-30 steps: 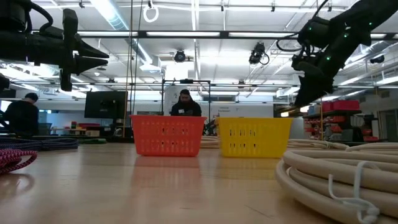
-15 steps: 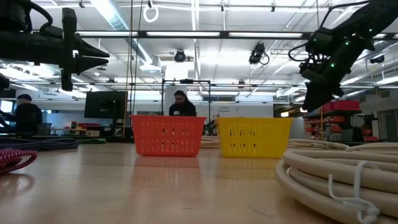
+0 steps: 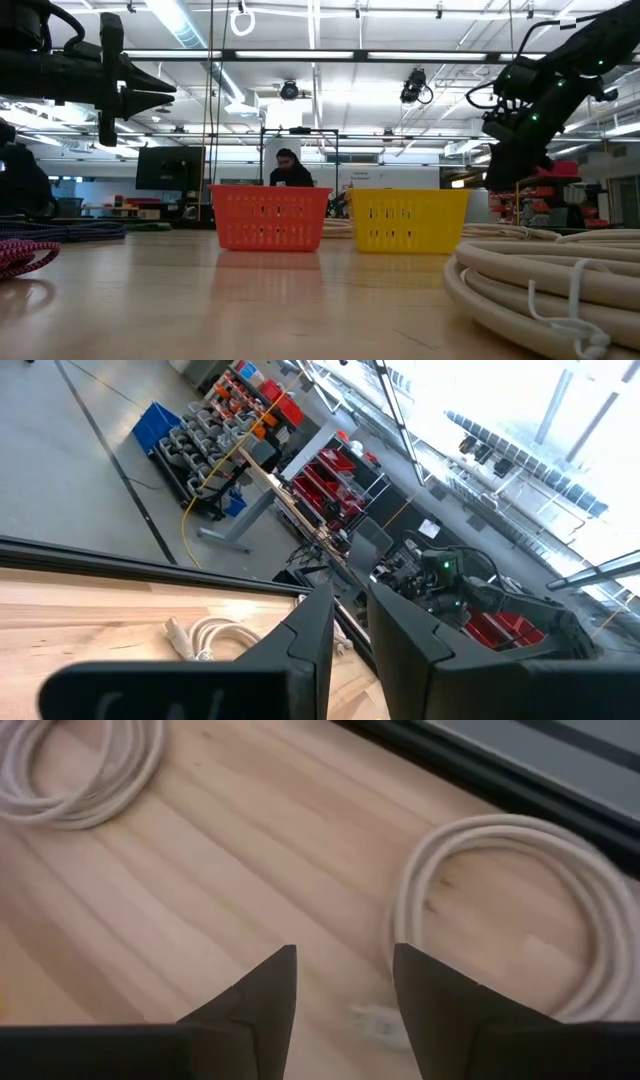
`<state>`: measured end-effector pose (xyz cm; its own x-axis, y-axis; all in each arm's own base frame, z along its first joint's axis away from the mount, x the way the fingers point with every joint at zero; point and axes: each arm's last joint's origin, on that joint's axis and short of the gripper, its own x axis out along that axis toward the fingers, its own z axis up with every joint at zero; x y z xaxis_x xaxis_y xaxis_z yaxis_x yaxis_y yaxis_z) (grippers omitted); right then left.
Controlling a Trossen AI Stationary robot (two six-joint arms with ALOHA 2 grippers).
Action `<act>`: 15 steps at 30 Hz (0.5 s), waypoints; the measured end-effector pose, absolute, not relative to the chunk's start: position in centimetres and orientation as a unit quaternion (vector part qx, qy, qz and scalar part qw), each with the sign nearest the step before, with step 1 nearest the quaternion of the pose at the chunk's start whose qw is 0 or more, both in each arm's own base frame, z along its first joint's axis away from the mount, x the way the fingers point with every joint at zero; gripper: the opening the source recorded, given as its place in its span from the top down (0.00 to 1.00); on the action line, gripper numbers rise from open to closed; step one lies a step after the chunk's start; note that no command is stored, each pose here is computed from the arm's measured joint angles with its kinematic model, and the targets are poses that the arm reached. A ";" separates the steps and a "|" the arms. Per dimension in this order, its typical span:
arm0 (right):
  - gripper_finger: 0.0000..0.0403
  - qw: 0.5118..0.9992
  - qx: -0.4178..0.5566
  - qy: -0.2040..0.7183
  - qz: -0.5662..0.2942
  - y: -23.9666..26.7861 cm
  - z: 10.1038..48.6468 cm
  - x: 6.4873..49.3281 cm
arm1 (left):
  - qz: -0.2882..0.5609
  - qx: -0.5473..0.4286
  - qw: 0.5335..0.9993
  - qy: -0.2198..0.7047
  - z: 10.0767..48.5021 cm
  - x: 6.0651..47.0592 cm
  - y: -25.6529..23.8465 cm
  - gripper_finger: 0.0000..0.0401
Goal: Pick & Place USB Port
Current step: Put the brown HDMI cable into the yellow bin
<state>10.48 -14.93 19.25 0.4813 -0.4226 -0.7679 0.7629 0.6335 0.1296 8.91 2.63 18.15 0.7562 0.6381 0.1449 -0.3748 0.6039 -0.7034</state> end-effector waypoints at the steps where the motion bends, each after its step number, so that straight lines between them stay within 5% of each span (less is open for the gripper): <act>1: 0.57 0.828 0.236 0.362 -0.358 -14.9 19.2 10.5 | 0.290 -0.338 0.874 -0.195 18.2 8.9 2.6 0.83; 15: 0.57 0.828 0.253 0.305 -0.396 -16.3 18.8 9.3 | 0.290 -0.339 0.874 -0.195 18.2 8.9 2.6 0.83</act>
